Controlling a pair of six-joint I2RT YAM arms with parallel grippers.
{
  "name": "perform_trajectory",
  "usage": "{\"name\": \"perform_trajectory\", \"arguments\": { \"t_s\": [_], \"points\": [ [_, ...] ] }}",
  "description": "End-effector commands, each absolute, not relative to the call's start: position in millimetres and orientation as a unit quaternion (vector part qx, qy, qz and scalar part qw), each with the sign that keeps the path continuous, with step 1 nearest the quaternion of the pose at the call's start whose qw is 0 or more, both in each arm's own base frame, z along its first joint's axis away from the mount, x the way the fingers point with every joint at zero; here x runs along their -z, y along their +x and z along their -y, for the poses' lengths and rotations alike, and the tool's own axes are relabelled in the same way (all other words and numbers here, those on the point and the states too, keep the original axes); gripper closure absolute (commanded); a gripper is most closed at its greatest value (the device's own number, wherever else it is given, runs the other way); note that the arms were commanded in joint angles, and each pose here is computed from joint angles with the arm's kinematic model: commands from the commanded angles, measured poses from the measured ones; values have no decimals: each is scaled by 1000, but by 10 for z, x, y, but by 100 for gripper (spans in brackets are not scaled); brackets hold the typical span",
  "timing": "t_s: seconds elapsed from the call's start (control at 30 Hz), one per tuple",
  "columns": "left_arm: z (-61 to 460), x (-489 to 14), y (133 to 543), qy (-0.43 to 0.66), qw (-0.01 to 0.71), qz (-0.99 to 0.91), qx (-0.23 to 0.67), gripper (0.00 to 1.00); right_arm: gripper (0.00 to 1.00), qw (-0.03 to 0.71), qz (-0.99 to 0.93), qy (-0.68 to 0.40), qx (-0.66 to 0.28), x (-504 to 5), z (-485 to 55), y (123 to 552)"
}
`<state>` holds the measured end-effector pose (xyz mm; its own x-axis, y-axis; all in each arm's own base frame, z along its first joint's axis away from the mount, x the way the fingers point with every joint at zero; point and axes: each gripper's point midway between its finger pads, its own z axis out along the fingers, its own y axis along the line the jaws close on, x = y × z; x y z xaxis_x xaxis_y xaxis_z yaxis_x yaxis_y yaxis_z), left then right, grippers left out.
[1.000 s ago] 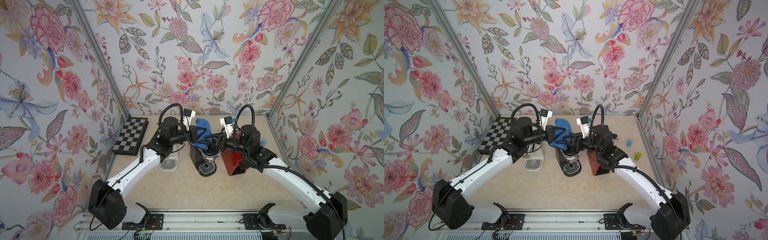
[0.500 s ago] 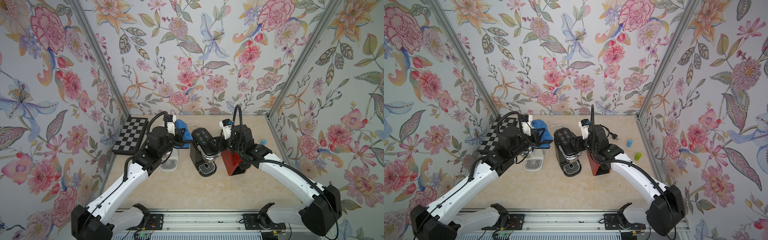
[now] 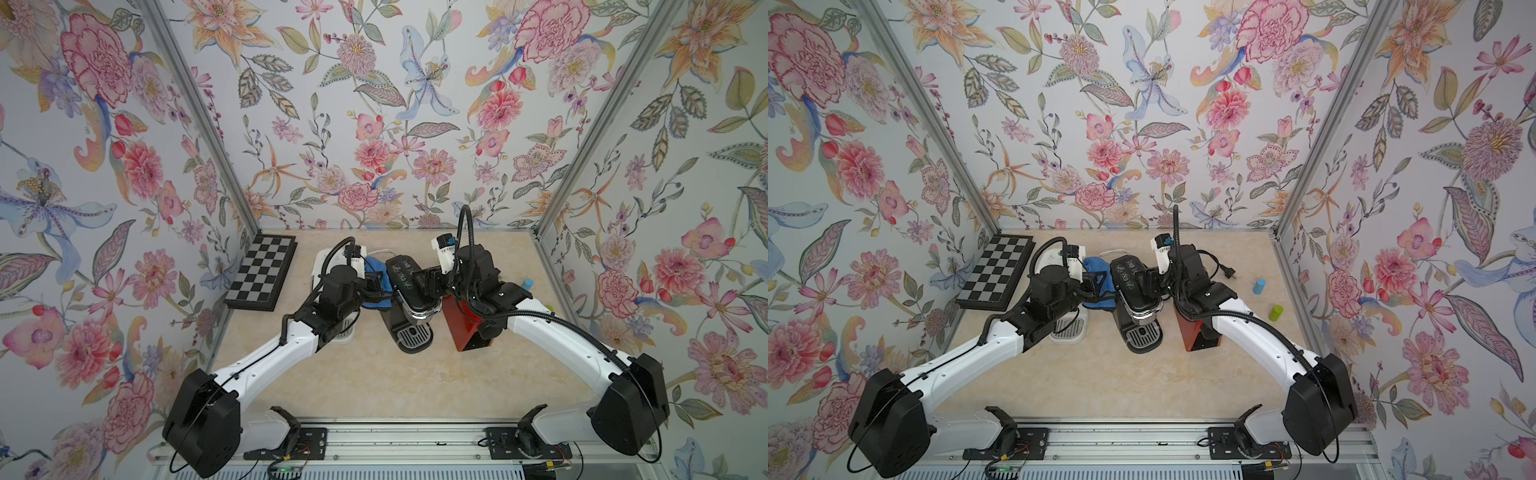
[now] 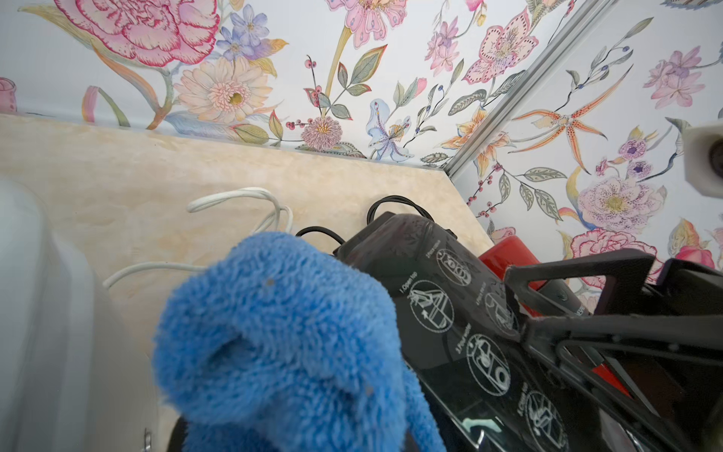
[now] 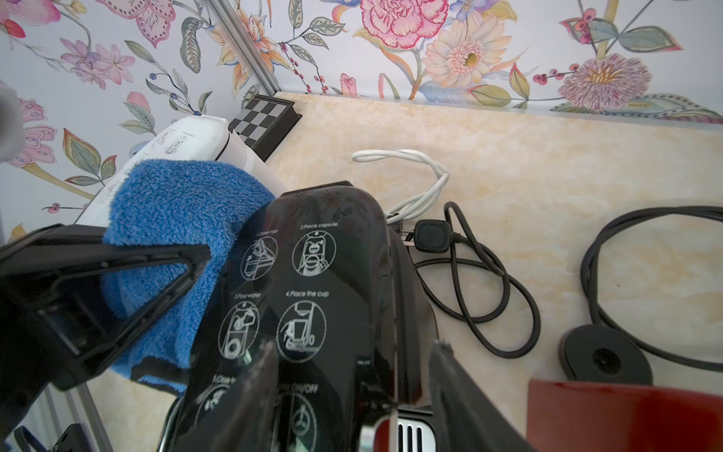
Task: Wipe the surface of a coffee machine
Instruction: Wipe the dirt from the surface of the coffee machine.
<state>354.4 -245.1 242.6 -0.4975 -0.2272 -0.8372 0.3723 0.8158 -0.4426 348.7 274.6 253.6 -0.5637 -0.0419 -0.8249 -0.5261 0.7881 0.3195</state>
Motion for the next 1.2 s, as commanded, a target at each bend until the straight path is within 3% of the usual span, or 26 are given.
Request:
{"name": "perform_trajectory", "arguments": {
  "t_s": [0.0,0.23,0.57,1.17],
  "points": [
    [2606,-2606,3493,43,508,-801,315,100,38,424,-847,-173,-270,-2420,-2744,3496],
    [2853,-2475,3284,40,500,-815,289,100,38,419,-846,-171,-283,-2383,-2799,3497],
    [2667,-2094,3099,-33,505,-820,267,100,41,403,-850,-173,-291,-2258,-2850,3446],
    [2795,-1383,3035,-30,501,-828,250,100,42,395,-852,-170,-298,-2166,-2864,3357]
  ]
}}
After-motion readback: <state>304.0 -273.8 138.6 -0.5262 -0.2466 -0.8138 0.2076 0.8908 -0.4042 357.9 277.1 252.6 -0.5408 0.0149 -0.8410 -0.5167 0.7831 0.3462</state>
